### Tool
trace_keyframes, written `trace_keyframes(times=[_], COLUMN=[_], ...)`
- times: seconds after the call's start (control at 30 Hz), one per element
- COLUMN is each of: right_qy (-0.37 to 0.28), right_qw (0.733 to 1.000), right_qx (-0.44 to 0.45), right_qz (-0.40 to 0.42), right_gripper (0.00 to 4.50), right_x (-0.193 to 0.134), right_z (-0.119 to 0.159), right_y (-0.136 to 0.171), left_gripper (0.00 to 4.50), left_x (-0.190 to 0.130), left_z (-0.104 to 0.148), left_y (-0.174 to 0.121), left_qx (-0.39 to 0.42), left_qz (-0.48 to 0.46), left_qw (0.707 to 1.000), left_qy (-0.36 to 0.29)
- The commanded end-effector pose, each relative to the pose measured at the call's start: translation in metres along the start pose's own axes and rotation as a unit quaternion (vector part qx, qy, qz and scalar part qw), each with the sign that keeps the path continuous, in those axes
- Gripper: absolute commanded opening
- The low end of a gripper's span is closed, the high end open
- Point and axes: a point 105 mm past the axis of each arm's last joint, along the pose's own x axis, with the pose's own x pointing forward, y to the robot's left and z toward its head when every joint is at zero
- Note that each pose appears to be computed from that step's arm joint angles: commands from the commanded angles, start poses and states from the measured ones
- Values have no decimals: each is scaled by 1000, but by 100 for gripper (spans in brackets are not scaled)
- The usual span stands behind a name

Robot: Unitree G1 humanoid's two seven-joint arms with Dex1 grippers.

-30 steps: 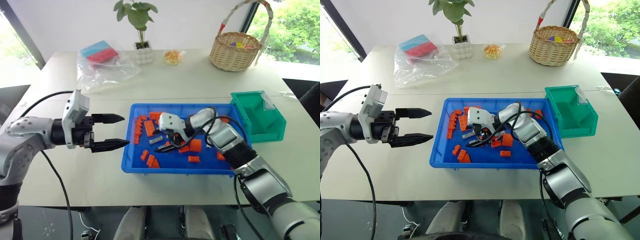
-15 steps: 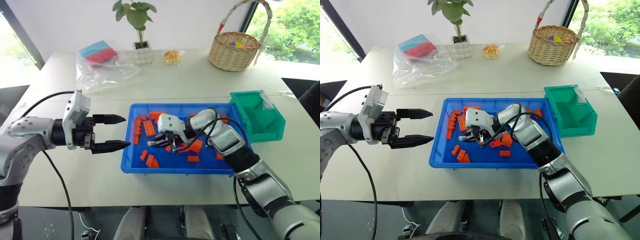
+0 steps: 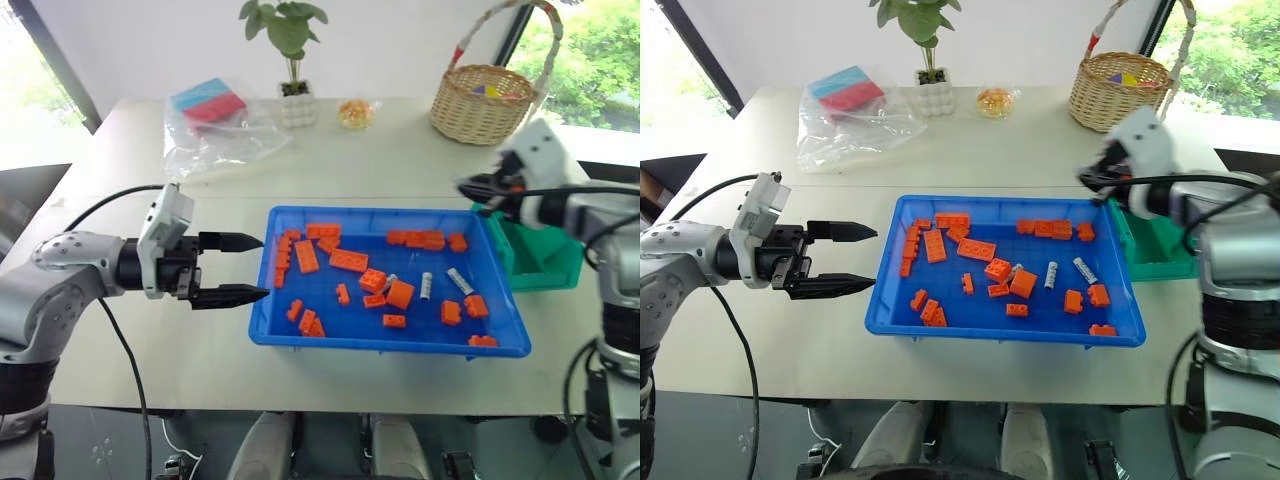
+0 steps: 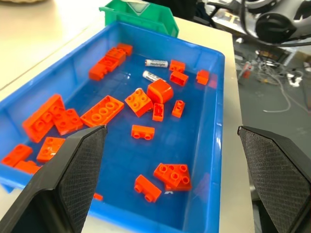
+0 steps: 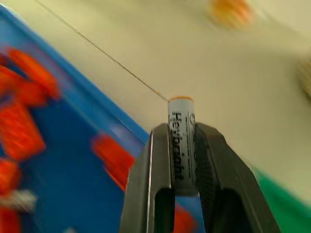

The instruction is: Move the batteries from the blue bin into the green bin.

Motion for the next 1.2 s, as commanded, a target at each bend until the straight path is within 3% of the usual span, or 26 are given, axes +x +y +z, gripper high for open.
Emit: trace_keyframes(times=[0.03, 0.2, 0.23, 0.4, 0.53, 0.63, 0.7, 0.97, 1.0, 1.07, 1.2], right_qy=[5, 33, 40, 37, -25, -88, -102, -27, -20, -9, 24], right_qw=[999, 997, 997, 995, 997, 995, 991, 983, 981, 977, 972], right_qx=[2, 24, 24, 19, 21, 4, -6, 20, 25, 30, 37], right_qz=[-42, -59, -68, -94, -64, 37, 89, 182, 189, 209, 233], right_gripper=[9, 9, 111, 339, 339, 339, 339, 339, 394, 443, 443], right_x=[-17, -19, -19, -18, -15, -11, -10, 21, 23, 24, 26], right_z=[-10, -32, -36, -38, -2, 31, 38, 13, 10, 5, -10], right_y=[-17, -19, -22, -31, -18, 27, 51, 122, 130, 145, 165], left_gripper=[450, 450, 450, 450, 450, 450, 450, 450, 450, 450, 450], left_x=[-2, 2, 2, 3, 1, 1, 1, 2, 2, 1, 0], left_z=[6, 9, 10, 11, 13, 13, 14, 16, 17, 17, 16], left_y=[3, 7, 7, 7, 8, 8, 8, 9, 9, 8, 7], left_qx=[24, 31, 32, 34, 34, 35, 35, 39, 40, 40, 38], left_qz=[3, 0, 0, -1, 3, 4, 5, 8, 9, 11, 14], left_qw=[1000, 999, 999, 999, 999, 999, 999, 999, 999, 999, 999], left_qy=[-5, -11, -12, -14, -13, -13, -12, -12, -12, -12, -12])
